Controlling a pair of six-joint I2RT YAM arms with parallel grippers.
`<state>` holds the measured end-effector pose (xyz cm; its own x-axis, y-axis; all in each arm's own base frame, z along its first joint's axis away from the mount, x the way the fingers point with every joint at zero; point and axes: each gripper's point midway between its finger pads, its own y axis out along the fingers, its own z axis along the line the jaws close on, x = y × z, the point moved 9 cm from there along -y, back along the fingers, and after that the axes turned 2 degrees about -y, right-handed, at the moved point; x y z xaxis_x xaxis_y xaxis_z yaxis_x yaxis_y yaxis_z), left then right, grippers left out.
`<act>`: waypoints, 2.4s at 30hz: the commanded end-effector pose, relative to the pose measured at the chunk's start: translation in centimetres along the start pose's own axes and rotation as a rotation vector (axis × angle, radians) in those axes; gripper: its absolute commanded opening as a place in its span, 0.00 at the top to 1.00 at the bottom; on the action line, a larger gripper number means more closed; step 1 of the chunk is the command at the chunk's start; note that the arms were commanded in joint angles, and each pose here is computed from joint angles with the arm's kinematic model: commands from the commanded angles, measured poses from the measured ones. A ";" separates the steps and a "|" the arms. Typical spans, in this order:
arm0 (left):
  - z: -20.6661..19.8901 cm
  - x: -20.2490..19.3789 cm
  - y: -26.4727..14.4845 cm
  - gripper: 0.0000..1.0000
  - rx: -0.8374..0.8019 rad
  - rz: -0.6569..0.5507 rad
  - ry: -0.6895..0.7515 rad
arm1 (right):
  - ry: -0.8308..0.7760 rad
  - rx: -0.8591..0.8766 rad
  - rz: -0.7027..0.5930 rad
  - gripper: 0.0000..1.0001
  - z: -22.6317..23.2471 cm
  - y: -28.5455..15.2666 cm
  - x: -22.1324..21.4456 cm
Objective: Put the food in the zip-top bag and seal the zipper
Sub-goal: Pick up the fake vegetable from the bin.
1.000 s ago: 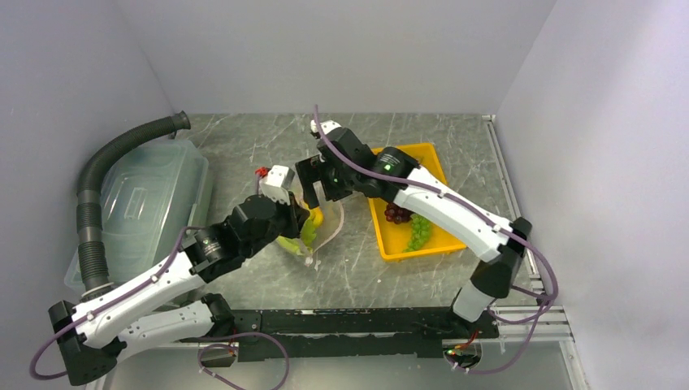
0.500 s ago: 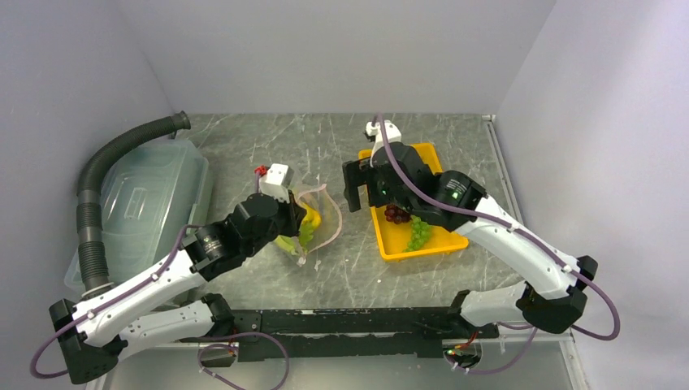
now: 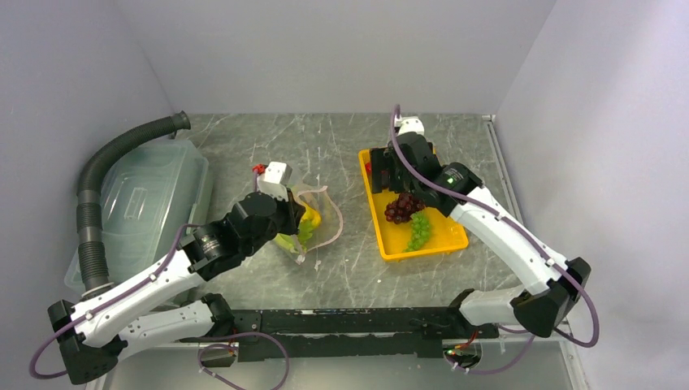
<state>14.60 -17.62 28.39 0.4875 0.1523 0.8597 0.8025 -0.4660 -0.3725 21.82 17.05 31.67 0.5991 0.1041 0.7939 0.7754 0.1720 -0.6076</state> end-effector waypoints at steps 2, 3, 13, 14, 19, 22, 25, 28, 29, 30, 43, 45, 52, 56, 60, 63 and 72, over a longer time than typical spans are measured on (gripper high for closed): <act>-0.9 2.6 -1.0 1.00 -0.039 -0.099 -0.020 | 0.075 -0.030 -0.035 0.03 -1.9 3.3 1.3; -0.9 2.6 -1.0 1.00 -0.041 -0.098 -0.020 | 0.095 -0.042 -0.037 0.04 -2.3 3.7 1.4; -0.9 2.7 -1.4 1.00 -0.056 -0.095 -0.018 | 0.349 -0.135 0.005 0.16 -7.3 10.0 1.6; -0.9 2.7 -1.5 1.00 -0.054 -0.096 -0.018 | 0.376 -0.146 0.005 0.16 -7.8 10.6 1.6; -0.8 2.7 -1.5 1.00 -0.052 -0.098 -0.015 | 0.493 -0.190 0.013 0.16 -9.7 13.5 1.3; -0.8 2.6 -1.5 1.00 -0.053 -0.096 -0.015 | 0.548 -0.223 0.023 0.16 -10.6 15.0 1.1; -0.9 2.6 -1.5 1.00 -0.063 -0.099 -0.017 | 0.594 -0.259 0.029 0.17 -11.3 16.4 0.9; -0.8 2.5 -1.5 1.00 -0.060 -0.099 -0.019 | 0.641 -0.295 0.030 0.18 -11.9 17.8 0.6; -0.8 2.5 -1.5 1.00 -0.063 -0.098 -0.019 | 0.655 -0.305 0.030 0.19 -12.1 18.2 0.6; -0.8 2.5 -1.6 1.00 -0.063 -0.098 -0.019 | 0.667 -0.312 0.035 0.19 -12.2 18.6 0.4; -0.7 2.5 -1.8 1.00 -0.062 -0.100 -0.013 | 0.773 -0.394 0.070 0.23 -13.5 24.4 0.5; -0.8 2.6 -1.7 1.00 -0.070 -0.103 -0.011 | 0.779 -0.400 0.073 0.24 -13.6 25.1 0.6; -1.3 2.7 -1.6 1.00 -0.110 -0.094 -0.012 | 0.806 -0.423 0.084 0.27 -14.0 27.2 0.3; -1.5 2.7 -1.5 1.00 -0.127 -0.092 -0.015 | 0.815 -0.433 0.089 0.29 -14.1 28.1 0.0; -1.6 2.8 -1.4 1.00 -0.133 -0.093 -0.009 | 0.823 -0.429 0.111 0.30 -14.0 29.1 -0.6; -1.7 2.9 -1.3 1.00 -0.131 -0.092 0.000 | 0.829 -0.432 0.122 0.31 -14.0 29.6 -1.1; -1.6 2.9 -1.2 1.00 -0.120 -0.093 0.008 | 0.831 -0.426 0.162 0.43 -13.9 31.3 -2.7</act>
<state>14.13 -17.63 29.10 0.4789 0.1312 0.8680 0.7771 -0.5233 -0.3497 46.01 8.54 10.33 0.5559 -0.6468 0.5221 0.5557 -0.1780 -0.8121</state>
